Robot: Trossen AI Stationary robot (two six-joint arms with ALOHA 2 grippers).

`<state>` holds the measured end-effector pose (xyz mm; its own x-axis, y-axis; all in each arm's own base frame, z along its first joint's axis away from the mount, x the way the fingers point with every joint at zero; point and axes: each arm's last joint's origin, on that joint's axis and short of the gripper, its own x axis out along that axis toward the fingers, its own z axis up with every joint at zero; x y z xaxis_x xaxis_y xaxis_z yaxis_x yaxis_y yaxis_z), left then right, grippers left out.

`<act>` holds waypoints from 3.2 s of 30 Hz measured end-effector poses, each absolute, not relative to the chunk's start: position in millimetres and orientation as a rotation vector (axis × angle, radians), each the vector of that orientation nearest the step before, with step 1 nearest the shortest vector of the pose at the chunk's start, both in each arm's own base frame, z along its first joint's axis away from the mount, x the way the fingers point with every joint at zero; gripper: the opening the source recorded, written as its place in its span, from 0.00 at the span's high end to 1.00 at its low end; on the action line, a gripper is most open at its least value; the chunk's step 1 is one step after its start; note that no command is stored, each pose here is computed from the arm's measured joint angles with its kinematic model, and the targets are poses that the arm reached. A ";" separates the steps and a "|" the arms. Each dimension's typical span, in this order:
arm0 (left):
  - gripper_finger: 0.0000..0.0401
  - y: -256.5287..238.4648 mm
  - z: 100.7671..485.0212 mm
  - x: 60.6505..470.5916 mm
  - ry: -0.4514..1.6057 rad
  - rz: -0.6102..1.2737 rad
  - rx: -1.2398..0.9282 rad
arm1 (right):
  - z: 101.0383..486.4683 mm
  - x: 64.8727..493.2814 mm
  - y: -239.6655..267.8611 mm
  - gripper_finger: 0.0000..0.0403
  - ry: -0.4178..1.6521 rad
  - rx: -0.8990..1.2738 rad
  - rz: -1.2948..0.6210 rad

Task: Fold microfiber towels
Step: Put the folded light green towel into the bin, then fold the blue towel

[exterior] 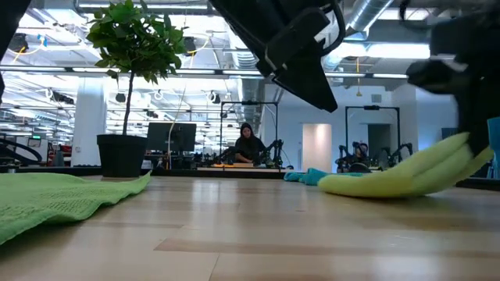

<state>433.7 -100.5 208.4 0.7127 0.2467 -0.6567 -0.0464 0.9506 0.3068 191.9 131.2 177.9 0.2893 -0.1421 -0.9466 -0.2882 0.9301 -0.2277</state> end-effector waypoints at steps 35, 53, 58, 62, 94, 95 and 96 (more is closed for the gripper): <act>0.59 -128.6 222.4 423.6 0.697 0.158 0.208 | 210.3 107.2 272.2 0.98 1.301 -0.085 0.316; 0.59 -129.1 224.6 424.9 0.672 0.161 0.186 | 183.1 103.5 297.0 0.95 1.384 0.084 0.268; 0.59 -129.1 224.6 424.9 0.673 0.159 0.190 | 183.2 104.6 296.9 0.88 1.384 0.100 0.256; 0.59 -129.1 224.6 424.9 0.673 0.159 0.190 | 183.1 108.5 295.0 0.82 1.385 0.106 0.241; 0.59 -88.2 224.1 435.4 0.693 0.208 0.165 | 261.8 110.0 233.9 0.38 1.144 0.099 0.215; 0.59 -79.1 224.0 437.3 0.697 0.216 0.152 | 265.2 110.6 231.1 0.38 1.118 0.097 0.213; 0.59 -69.6 223.9 439.0 0.701 0.227 0.140 | 268.5 111.3 228.3 0.38 1.094 0.099 0.211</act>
<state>439.0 -69.6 223.9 0.7412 0.2535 -0.6215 -0.1598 0.9660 0.2035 111.3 228.3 268.5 0.4411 0.2180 -0.8706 -0.1208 0.9756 0.1831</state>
